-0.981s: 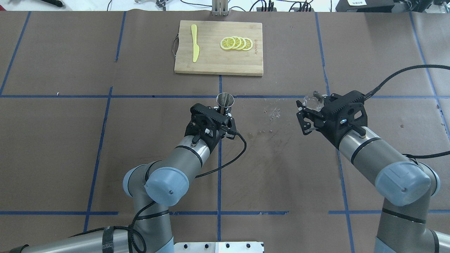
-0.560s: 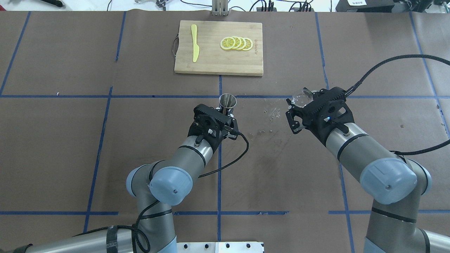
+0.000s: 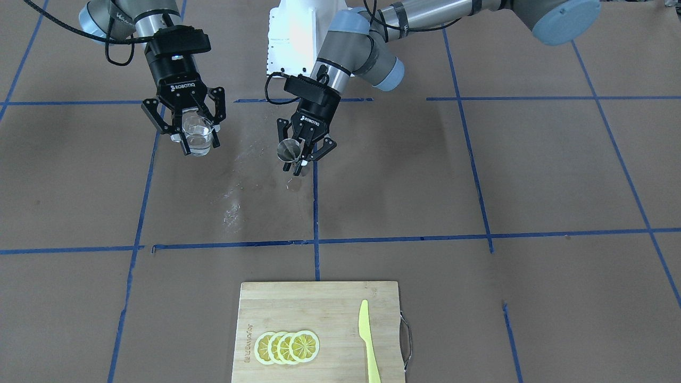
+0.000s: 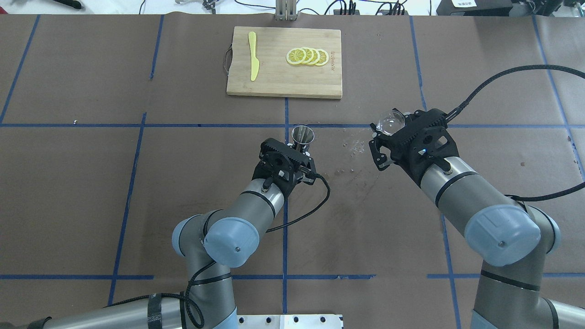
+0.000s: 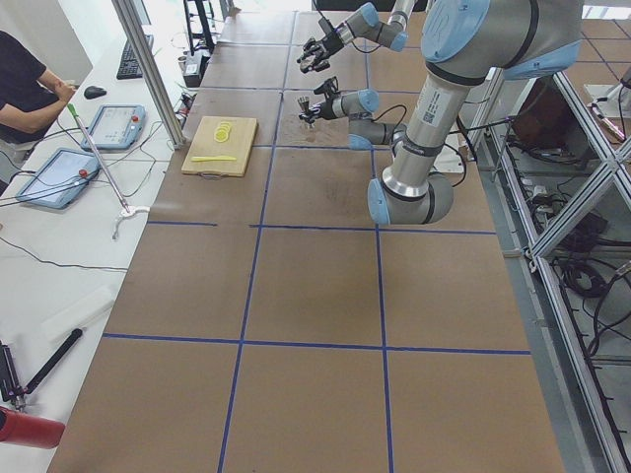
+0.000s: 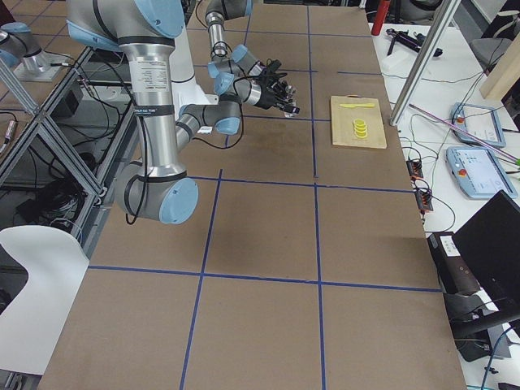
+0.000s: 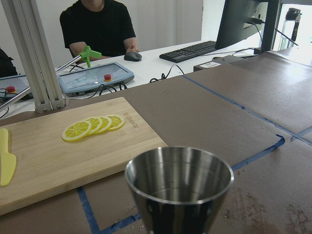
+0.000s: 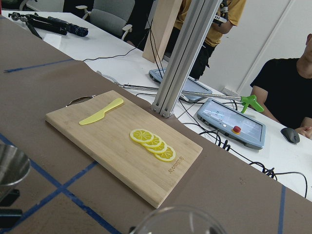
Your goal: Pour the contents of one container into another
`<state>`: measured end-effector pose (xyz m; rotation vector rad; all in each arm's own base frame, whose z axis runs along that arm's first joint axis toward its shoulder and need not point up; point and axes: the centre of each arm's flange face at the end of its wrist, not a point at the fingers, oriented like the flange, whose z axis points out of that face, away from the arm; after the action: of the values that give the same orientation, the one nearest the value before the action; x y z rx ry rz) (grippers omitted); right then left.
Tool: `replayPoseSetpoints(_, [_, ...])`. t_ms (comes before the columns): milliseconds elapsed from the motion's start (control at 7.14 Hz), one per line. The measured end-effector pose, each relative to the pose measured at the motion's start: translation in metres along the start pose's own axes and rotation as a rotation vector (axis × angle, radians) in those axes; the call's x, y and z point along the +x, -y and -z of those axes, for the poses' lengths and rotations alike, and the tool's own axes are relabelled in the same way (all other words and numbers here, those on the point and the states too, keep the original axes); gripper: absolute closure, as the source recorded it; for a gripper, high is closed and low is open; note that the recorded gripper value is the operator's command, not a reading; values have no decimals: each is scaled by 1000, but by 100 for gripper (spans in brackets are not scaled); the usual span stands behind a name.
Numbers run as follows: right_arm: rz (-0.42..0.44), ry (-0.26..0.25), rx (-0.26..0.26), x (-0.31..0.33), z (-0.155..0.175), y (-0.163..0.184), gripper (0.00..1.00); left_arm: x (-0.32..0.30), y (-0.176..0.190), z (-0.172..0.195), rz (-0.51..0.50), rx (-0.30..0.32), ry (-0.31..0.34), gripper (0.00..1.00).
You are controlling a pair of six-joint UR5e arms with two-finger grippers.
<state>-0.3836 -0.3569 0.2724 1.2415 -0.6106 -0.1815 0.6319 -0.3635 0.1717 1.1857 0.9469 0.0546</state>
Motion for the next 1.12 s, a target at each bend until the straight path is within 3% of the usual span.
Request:
replayPoseSetpoints(420, [41, -66, -20, -17, -9, 24, 100, 22, 3, -2, 5, -15, -34, 100])
replayPoseSetpoints(1121, [151, -79, -30, -32, -11, 29, 100, 44, 11, 4, 19, -12, -66, 100])
